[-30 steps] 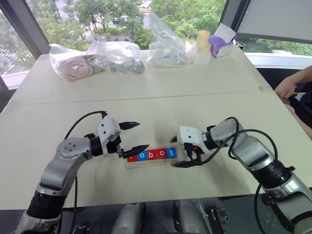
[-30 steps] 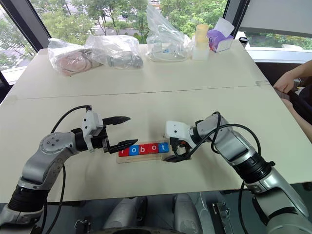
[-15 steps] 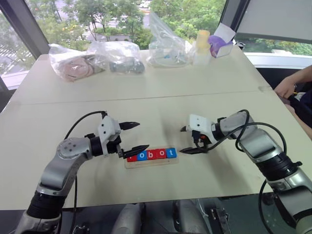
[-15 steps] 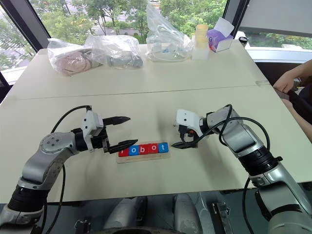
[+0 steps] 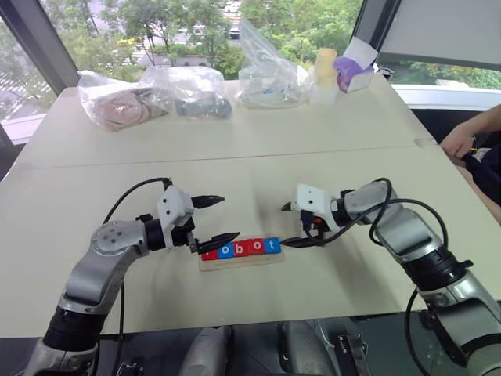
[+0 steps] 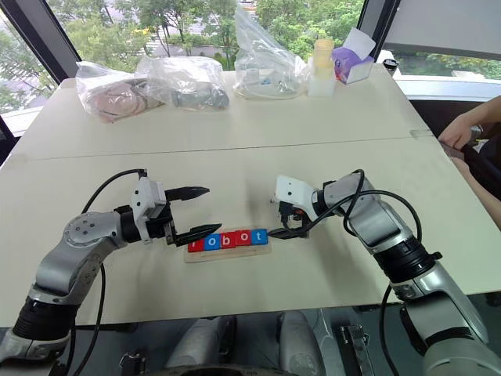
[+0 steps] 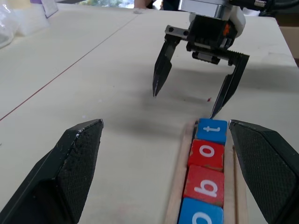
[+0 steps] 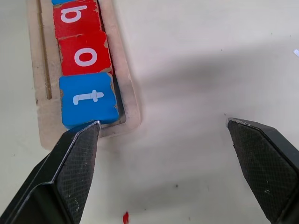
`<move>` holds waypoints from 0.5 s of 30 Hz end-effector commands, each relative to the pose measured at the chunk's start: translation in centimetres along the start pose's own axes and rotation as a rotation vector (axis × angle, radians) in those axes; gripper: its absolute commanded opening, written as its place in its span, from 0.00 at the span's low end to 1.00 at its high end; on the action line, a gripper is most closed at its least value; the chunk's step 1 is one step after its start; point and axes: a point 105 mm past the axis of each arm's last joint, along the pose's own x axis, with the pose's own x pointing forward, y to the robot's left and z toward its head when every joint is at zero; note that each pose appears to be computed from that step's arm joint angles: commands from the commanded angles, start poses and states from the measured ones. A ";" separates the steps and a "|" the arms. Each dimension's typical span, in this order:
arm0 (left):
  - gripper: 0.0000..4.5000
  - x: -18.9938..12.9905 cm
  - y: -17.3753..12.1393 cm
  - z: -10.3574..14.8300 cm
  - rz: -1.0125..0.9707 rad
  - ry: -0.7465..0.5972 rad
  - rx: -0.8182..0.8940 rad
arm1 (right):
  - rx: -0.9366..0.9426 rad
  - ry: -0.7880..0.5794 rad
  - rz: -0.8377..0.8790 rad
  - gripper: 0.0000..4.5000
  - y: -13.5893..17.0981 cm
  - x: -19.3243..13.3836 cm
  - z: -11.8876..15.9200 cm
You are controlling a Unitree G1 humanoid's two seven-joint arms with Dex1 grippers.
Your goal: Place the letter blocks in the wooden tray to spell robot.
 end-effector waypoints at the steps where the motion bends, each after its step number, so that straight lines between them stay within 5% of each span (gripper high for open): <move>1: 1.00 0.1 -0.1 1.0 -0.006 -0.024 0.030 | -0.069 0.006 -0.031 0.99 -0.7 -0.9 0.7; 15: 1.00 0.0 -0.2 0.9 -0.006 -0.025 0.026 | -0.035 -0.032 -0.023 0.99 1.3 -3.1 1.7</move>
